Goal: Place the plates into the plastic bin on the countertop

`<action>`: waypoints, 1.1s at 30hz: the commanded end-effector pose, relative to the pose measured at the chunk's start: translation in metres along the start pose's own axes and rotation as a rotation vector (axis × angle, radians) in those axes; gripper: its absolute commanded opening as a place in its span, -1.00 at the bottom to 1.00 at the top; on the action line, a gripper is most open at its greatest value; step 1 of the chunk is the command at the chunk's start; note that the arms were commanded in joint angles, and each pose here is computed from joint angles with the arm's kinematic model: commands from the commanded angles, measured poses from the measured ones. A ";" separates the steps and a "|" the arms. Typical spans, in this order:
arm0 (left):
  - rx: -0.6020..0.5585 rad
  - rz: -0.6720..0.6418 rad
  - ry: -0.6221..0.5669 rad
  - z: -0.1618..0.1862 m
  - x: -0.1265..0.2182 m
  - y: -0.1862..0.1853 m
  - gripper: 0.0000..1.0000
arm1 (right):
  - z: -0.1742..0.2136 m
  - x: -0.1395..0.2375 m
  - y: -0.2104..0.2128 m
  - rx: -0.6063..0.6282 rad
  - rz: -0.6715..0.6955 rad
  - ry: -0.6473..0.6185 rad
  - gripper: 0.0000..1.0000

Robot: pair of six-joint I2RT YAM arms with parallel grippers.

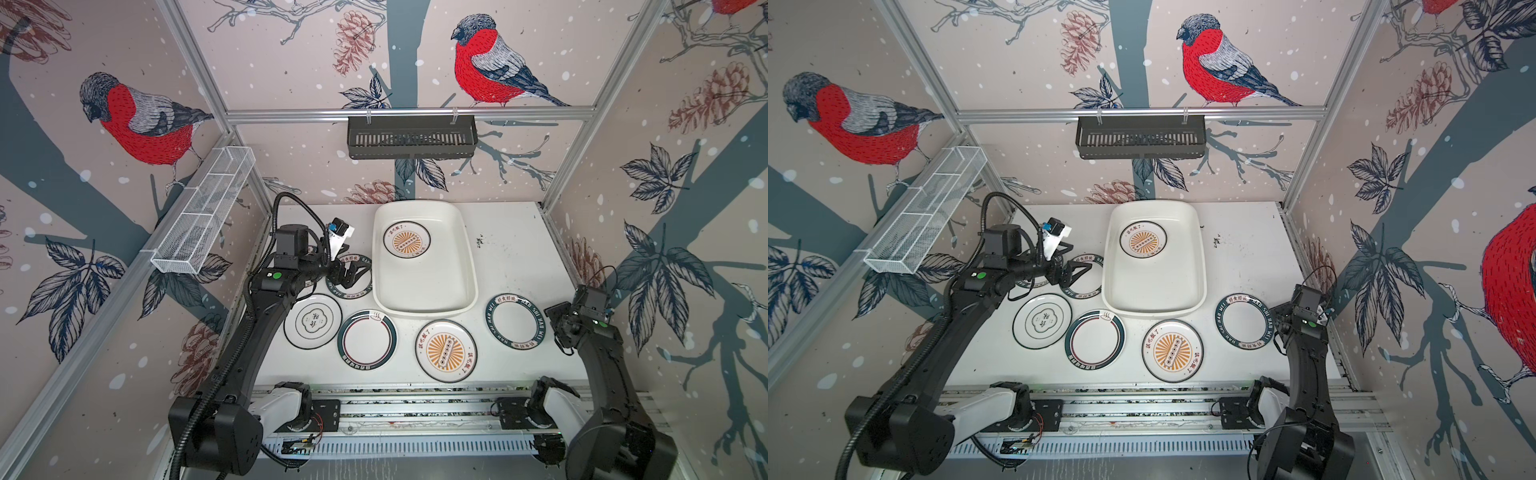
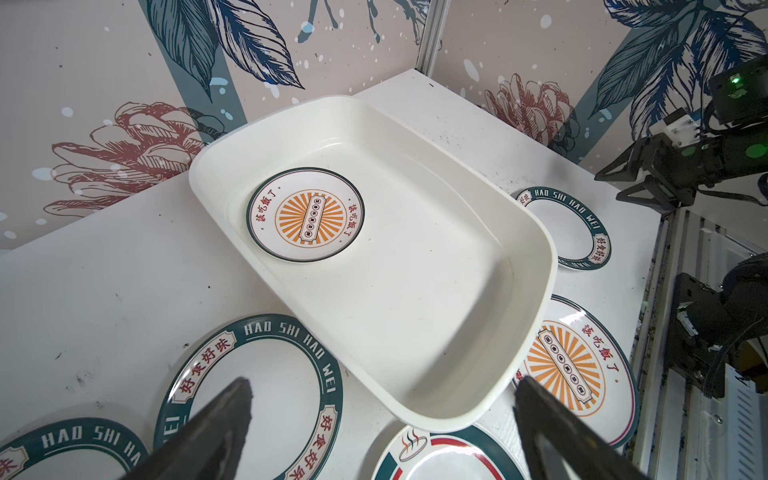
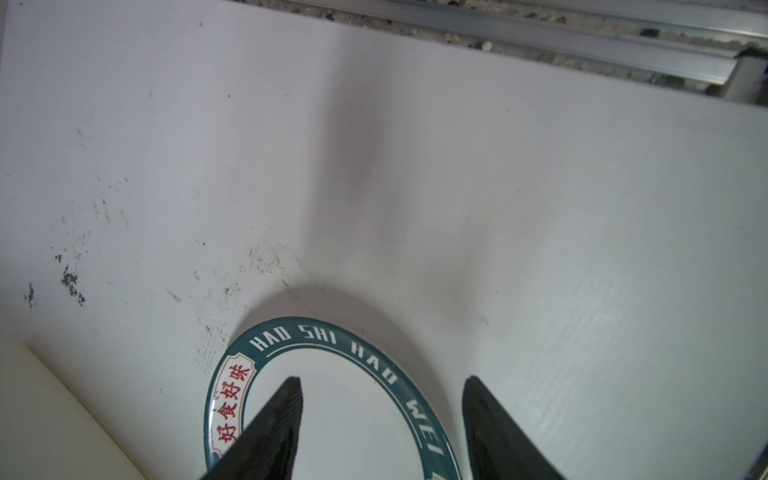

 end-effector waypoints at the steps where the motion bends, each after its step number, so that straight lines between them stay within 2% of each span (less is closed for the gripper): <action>1: -0.040 0.016 -0.013 -0.002 0.000 -0.003 0.95 | 0.013 -0.004 -0.010 -0.025 -0.001 0.050 0.26; 12: -0.037 0.012 -0.020 -0.003 0.001 -0.003 0.95 | 0.041 -0.017 -0.011 -0.034 -0.083 0.144 0.24; 22: -0.035 0.010 -0.020 -0.003 0.001 -0.003 0.95 | 0.065 -0.024 -0.001 -0.032 -0.189 0.222 0.12; 33: -0.025 0.013 -0.023 -0.002 -0.002 -0.002 0.95 | 0.072 -0.029 0.009 -0.051 -0.277 0.225 -0.04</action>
Point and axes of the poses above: each gripper's point midway between its finger pads, its own x axis back along the fingers, its own y axis along the line the jaws close on, z = x × y, the point moved 1 cm from there along x, back along the fingers, and after that the axes turned 15 degrees about x, right-handed, at the moved point
